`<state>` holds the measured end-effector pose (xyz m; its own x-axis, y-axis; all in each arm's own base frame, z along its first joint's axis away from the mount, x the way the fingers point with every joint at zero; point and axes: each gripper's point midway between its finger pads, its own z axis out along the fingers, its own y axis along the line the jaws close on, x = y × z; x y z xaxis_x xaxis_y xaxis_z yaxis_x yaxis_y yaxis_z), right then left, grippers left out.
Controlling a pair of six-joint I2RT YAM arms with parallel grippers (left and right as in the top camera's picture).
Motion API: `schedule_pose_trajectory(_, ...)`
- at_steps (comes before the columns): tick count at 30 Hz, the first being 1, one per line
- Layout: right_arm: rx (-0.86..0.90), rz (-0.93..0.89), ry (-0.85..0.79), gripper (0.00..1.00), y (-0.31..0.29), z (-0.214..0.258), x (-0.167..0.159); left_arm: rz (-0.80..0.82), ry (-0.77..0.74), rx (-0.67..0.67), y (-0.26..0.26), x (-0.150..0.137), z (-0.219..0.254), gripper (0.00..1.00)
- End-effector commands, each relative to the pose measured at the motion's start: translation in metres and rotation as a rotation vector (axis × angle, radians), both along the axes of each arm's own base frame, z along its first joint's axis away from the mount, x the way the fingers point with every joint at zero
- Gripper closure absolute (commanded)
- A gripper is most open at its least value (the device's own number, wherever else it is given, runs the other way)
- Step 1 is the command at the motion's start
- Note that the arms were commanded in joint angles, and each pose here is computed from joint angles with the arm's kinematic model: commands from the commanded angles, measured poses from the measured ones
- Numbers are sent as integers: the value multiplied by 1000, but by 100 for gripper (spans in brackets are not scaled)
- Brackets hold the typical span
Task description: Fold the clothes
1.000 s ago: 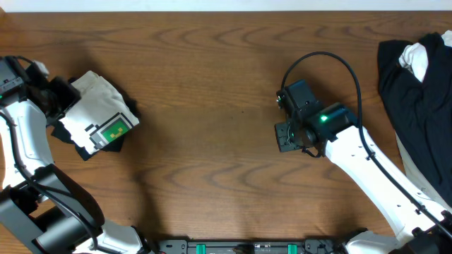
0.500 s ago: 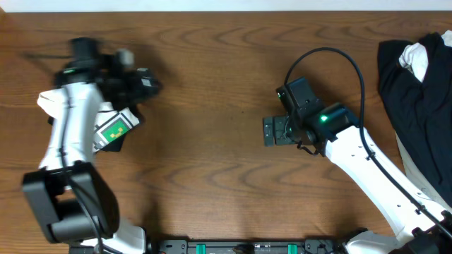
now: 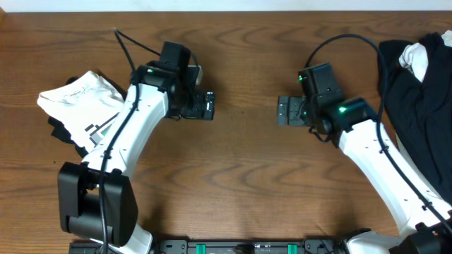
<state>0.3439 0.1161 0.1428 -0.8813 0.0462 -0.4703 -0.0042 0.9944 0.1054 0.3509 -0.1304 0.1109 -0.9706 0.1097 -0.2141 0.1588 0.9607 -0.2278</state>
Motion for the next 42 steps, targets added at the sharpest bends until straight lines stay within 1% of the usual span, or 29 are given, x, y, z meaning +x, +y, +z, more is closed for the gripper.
schedule_pose_trajectory(1,-68,53,13,1,-12,-3,-1,1,27,42,8,-7,-4,2)
schedule_pose_trajectory(5,-92,45,64,1,-21,-5,-16,6,76,58,14,-19,-5,2)
schedule_pose_trajectory(8,-82,26,51,1,-23,5,-23,5,46,92,18,-23,3,2)
schedule_pose_trajectory(10,-64,20,15,1,-23,18,-26,-1,3,116,21,-29,13,2)
schedule_pose_trajectory(14,-39,36,-92,1,-20,44,-36,-11,-138,136,21,-44,36,2)
schedule_pose_trajectory(17,-38,10,-175,1,-23,54,-51,-32,-257,104,17,-61,50,2)
schedule_pose_trajectory(19,-29,-3,-233,1,-25,55,-67,-31,-335,74,18,-75,57,2)
schedule_pose_trajectory(20,-20,-8,-270,1,-26,53,-80,-11,-384,54,21,-84,60,2)
schedule_pose_trajectory(21,-16,-13,-286,1,-26,51,-85,12,-404,49,24,-88,61,2)
schedule_pose_trajectory(24,18,-93,-352,1,-38,39,-108,157,-487,62,50,-104,60,2)
schedule_pose_trajectory(26,42,-119,-375,1,-45,30,-118,178,-542,40,54,-110,61,2)
schedule_pose_trajectory(30,97,-113,-362,1,-46,11,-133,187,-606,6,57,-116,66,2)
schedule_pose_trajectory(35,180,-15,-256,1,-25,-13,-149,188,-609,5,58,-119,67,2)
schedule_pose_trajectory(42,187,-4,-239,1,-22,-17,-152,185,-592,13,58,-118,63,2)
